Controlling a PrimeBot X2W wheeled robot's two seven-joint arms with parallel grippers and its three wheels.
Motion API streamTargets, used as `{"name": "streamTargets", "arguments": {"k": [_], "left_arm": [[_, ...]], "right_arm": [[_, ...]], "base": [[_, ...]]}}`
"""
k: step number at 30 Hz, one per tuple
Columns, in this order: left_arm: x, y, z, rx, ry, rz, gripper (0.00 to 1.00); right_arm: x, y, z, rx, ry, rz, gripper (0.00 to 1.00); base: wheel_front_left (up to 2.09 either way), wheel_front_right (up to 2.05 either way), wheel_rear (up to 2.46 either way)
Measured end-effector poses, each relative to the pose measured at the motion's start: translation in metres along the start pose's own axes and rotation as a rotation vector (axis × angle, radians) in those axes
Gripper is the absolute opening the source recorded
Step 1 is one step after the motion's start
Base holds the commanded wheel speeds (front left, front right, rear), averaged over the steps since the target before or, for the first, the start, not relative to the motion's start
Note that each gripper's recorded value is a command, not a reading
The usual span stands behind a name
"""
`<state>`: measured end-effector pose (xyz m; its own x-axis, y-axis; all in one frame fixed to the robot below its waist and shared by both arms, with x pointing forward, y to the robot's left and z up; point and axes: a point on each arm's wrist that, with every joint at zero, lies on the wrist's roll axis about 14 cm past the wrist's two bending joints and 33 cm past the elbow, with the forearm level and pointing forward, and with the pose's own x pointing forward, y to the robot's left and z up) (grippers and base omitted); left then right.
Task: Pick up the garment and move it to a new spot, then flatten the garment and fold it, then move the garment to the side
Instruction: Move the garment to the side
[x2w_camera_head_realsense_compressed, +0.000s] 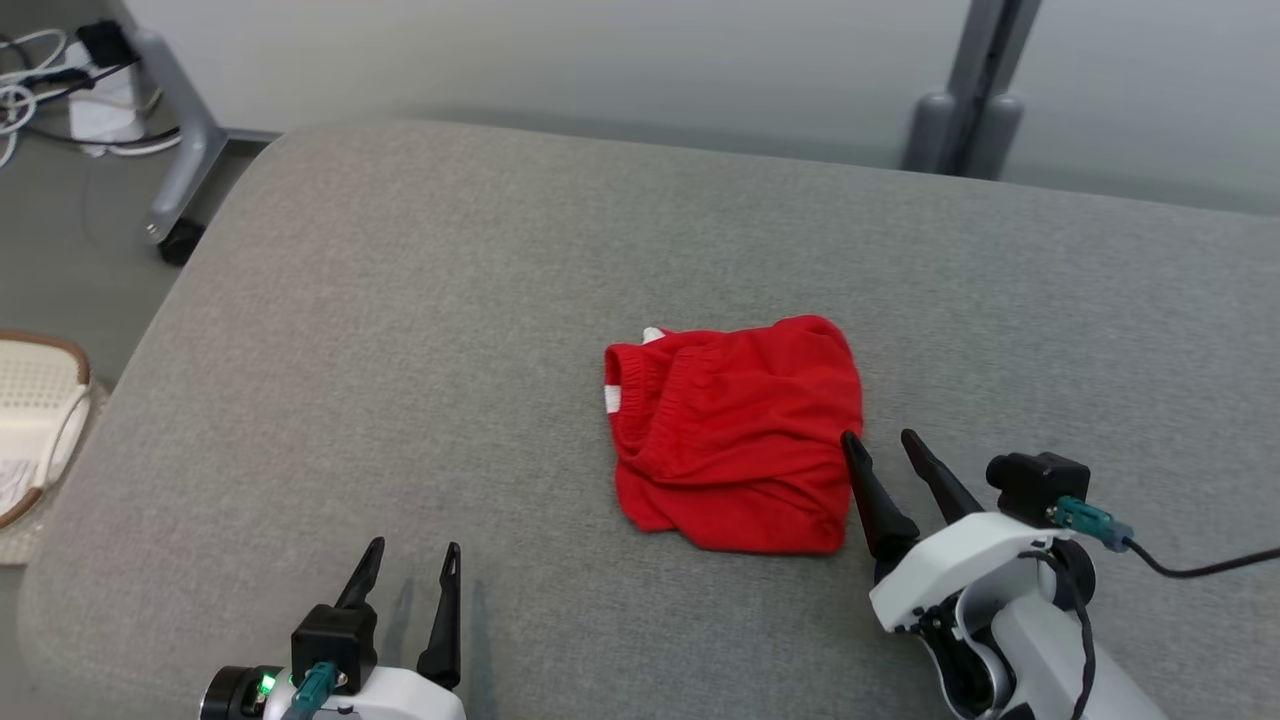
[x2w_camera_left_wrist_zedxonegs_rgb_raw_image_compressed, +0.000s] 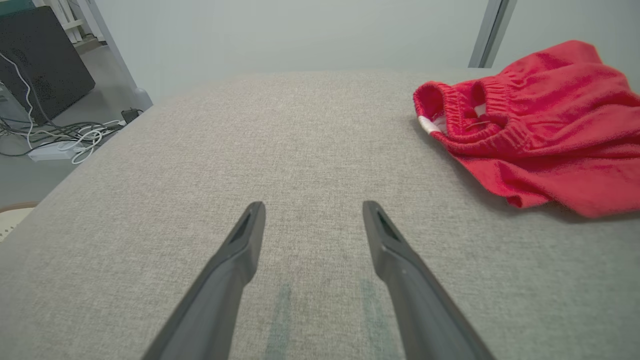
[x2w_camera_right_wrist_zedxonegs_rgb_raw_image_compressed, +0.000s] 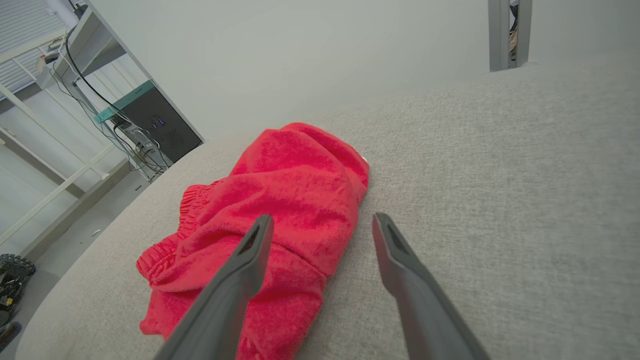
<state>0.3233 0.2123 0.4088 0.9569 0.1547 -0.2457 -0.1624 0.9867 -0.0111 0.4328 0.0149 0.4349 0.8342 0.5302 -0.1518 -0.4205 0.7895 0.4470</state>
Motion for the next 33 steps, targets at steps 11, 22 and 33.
{"name": "streamTargets", "arguments": {"k": [11,22,33], "left_arm": [[-0.004,0.014,-0.011,-0.009,0.04,0.046,1.0],[0.001,0.011,-0.007,-0.02,0.032,0.042,1.0],[0.021,-0.049,0.014,-0.016,-0.03,-0.152,1.0]], "right_arm": [[0.03,-0.008,-0.037,0.065,0.145,-0.026,1.0],[0.041,-0.006,-0.022,0.08,0.113,-0.024,0.0],[-0.013,-0.059,0.01,0.038,-0.002,-0.181,0.0]], "base": [[0.0,0.0,0.0],[0.0,0.0,0.0],[0.0,0.0,0.0]]}}
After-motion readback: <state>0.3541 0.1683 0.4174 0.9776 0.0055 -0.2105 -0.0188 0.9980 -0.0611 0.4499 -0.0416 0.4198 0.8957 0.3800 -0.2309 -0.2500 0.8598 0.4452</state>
